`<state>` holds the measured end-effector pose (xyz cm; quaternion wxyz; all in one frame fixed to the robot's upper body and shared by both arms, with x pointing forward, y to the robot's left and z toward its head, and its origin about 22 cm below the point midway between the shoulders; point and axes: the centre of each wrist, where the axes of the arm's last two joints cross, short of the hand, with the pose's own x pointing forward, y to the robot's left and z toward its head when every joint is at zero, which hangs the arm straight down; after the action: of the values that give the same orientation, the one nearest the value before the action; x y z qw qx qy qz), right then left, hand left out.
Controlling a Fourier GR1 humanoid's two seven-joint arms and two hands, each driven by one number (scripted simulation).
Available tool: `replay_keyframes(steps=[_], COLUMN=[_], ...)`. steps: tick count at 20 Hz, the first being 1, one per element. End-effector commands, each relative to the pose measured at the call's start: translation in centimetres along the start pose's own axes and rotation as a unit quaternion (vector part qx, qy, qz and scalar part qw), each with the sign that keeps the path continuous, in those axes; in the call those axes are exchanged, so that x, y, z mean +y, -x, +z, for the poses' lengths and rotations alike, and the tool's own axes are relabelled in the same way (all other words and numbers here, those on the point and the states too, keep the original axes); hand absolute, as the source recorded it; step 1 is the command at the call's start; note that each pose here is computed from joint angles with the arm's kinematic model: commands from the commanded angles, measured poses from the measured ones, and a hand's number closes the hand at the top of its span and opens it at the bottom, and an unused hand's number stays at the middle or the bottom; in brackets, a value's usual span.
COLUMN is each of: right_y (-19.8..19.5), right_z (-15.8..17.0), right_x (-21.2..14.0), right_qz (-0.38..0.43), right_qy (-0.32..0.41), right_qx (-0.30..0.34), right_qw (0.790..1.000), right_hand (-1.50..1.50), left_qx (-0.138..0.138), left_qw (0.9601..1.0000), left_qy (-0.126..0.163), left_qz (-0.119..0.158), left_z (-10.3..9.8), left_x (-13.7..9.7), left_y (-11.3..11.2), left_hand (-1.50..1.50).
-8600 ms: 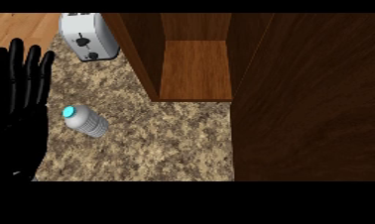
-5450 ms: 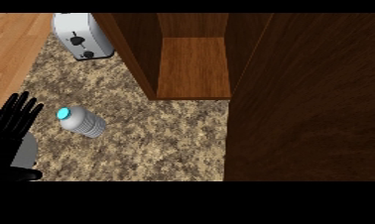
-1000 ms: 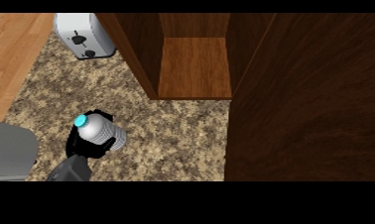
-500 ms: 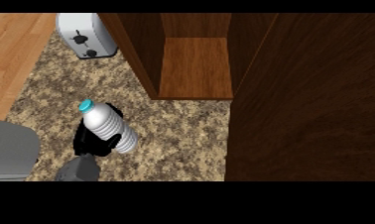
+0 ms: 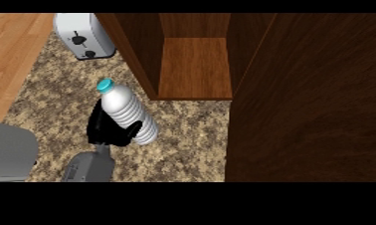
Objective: Pick up the bottled water, place it into the cabinet and close the cabinet
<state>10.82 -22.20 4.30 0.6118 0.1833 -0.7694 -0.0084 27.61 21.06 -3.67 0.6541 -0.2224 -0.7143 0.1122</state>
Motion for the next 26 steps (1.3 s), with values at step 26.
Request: replay_keyframes(steps=[26], right_y=[0.8], right_z=[-1.4], right_x=[0.0], right_qz=[-0.010], right_qy=[-0.016], right_qx=[0.004], right_qw=[1.000], right_hand=[-1.50], left_qx=[-0.056], left_qw=[0.9714], left_qy=[-0.064], left_qz=[-0.222], left_z=[-12.4], left_x=[-15.2], left_y=[-3.5], left_hand=[1.50])
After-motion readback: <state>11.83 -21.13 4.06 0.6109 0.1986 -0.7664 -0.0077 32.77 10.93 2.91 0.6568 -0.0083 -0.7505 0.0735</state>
